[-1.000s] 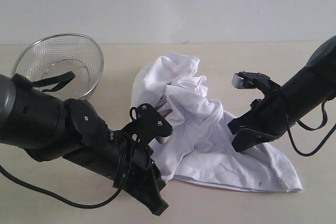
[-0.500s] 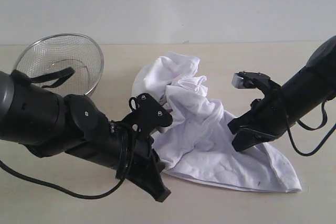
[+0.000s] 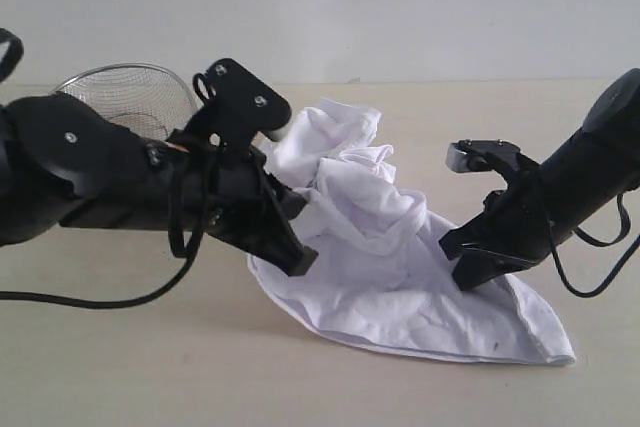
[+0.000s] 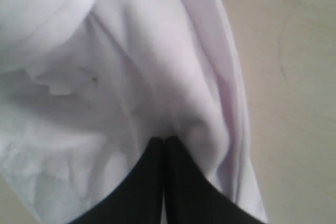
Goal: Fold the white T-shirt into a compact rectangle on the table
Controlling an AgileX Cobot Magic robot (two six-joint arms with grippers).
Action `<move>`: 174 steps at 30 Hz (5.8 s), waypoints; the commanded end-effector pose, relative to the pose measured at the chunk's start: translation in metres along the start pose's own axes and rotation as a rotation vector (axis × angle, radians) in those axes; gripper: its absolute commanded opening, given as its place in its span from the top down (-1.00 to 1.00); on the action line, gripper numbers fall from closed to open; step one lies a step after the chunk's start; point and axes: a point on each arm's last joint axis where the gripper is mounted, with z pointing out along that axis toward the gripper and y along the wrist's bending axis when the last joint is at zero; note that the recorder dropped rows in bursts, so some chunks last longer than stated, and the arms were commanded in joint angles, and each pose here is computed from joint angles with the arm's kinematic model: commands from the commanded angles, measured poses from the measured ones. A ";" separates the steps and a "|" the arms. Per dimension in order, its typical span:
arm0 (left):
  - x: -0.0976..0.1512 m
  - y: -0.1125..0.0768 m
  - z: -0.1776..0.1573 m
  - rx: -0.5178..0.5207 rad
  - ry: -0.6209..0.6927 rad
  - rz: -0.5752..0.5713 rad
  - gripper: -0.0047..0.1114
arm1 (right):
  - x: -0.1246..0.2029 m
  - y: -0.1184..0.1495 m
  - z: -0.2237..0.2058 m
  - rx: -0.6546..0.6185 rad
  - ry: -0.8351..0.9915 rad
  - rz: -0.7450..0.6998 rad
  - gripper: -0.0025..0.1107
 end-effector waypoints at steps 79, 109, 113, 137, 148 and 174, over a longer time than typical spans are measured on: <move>-0.057 0.038 0.019 -0.052 -0.122 -0.133 0.17 | -0.030 0.038 -0.087 0.029 -0.452 -0.077 0.73; -0.033 0.094 0.033 -0.121 -0.027 -0.190 0.52 | -0.098 0.070 -0.071 -0.169 -0.506 -0.069 0.96; -0.029 0.106 0.030 -0.142 -0.023 -0.215 0.52 | -0.115 0.097 -0.085 -0.209 -0.548 -0.152 0.96; -0.020 0.116 0.027 -0.114 0.027 -0.235 0.52 | -0.154 0.127 0.007 -0.308 -0.397 -0.293 0.69; -0.020 0.116 0.027 -0.114 0.028 -0.228 0.52 | -0.149 0.141 -0.041 -0.268 -0.375 -0.343 -0.04; 0.004 0.138 0.038 -0.140 0.096 -0.313 0.84 | -0.143 0.147 -0.010 0.055 -0.266 -0.419 -0.23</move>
